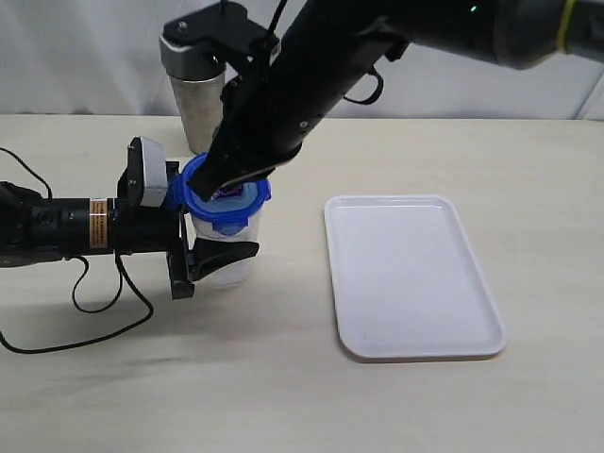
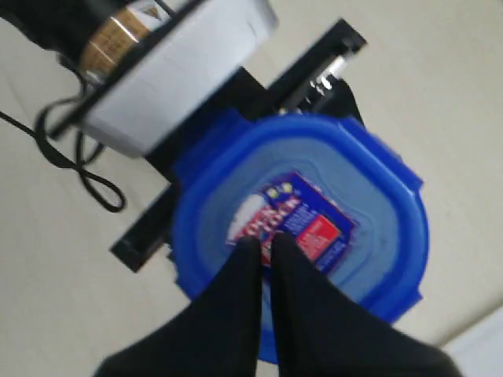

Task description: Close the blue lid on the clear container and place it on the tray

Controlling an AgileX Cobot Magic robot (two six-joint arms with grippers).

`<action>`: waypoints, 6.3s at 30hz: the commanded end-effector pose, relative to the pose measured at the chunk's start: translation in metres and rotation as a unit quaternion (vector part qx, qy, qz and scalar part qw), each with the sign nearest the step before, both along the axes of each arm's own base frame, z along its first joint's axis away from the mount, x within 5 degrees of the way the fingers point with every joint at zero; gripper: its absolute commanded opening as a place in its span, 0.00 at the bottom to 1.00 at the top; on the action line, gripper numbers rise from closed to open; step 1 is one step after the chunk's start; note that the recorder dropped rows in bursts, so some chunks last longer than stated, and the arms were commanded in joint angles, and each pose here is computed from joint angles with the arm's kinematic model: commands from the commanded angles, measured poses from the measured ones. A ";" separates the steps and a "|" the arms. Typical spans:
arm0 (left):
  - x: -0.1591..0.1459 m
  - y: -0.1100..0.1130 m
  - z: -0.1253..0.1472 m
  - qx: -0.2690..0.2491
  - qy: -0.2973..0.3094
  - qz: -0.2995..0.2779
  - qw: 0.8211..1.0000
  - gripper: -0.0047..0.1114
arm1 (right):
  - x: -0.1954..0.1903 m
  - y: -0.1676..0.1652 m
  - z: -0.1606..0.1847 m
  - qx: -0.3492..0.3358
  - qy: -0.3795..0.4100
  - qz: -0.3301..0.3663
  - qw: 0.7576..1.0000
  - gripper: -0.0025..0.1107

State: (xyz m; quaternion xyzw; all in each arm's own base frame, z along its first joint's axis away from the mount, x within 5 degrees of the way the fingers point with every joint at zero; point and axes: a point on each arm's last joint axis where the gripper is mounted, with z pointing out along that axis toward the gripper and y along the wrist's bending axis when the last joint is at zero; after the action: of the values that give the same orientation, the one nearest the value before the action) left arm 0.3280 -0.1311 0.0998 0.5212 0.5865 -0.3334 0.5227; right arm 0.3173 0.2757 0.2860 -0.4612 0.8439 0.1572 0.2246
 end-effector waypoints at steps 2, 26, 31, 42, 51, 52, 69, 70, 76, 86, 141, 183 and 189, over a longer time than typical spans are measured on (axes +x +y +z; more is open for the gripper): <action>0.001 -0.001 0.019 -0.028 -0.003 -0.001 1.000 0.04 | 0.017 -0.013 -0.026 -0.094 -0.026 -0.065 0.993 0.06; 0.008 0.004 0.007 0.044 0.036 0.053 0.997 0.04 | 0.009 -0.021 0.047 0.060 0.017 -0.166 0.984 0.37; 0.008 0.004 0.012 0.044 0.030 0.050 0.997 0.04 | 0.012 -0.009 0.048 0.061 0.037 -0.167 0.983 0.40; -0.001 0.006 0.043 0.076 0.051 0.030 0.995 0.04 | 0.019 0.005 -0.014 -0.065 0.090 -0.172 0.979 0.35; -0.007 -0.002 0.055 -0.026 0.005 -0.025 0.999 0.04 | 0.017 0.003 0.012 -0.060 0.069 -0.156 0.983 0.35; -0.005 -0.003 0.053 -0.036 0.007 -0.018 0.999 0.04 | 0.017 0.001 0.021 -0.055 0.057 -0.157 0.984 0.35; 0.004 -0.018 -0.002 -0.053 0.041 0.042 0.997 0.04 | 0.006 -0.003 0.056 0.003 0.019 -0.134 0.991 0.17; 0.003 -0.018 -0.003 -0.052 0.041 0.039 0.997 0.04 | 0.009 -0.001 0.048 -0.005 0.024 -0.134 0.991 0.13; 0.002 -0.018 -0.003 -0.050 0.041 0.034 0.997 0.04 | 0.019 0.006 0.014 -0.041 0.050 -0.135 0.989 0.06; 0.003 -0.018 -0.003 -0.051 0.041 0.036 0.997 0.04 | 0.026 0.013 -0.012 -0.059 0.073 -0.134 0.986 0.06; 0.001 0.006 -0.006 -0.005 -0.012 -0.011 1.000 0.04 | 0.015 0.003 0.026 -0.043 0.033 -0.105 0.993 0.22; -0.006 -0.007 0.021 0.116 0.031 -0.006 0.993 0.04 | 0.005 -0.019 0.029 0.038 0.042 -0.196 0.979 0.42; -0.006 -0.008 0.021 0.112 0.032 -0.003 0.993 0.04 | 0.010 -0.011 0.006 0.027 0.081 -0.198 0.976 0.38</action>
State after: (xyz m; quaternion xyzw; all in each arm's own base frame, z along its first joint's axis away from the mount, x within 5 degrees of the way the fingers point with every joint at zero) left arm 0.3223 -0.1380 0.1210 0.5708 0.6318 -0.2812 0.4425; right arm 0.3253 0.2615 0.2993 -0.2647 0.9278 0.1647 0.2048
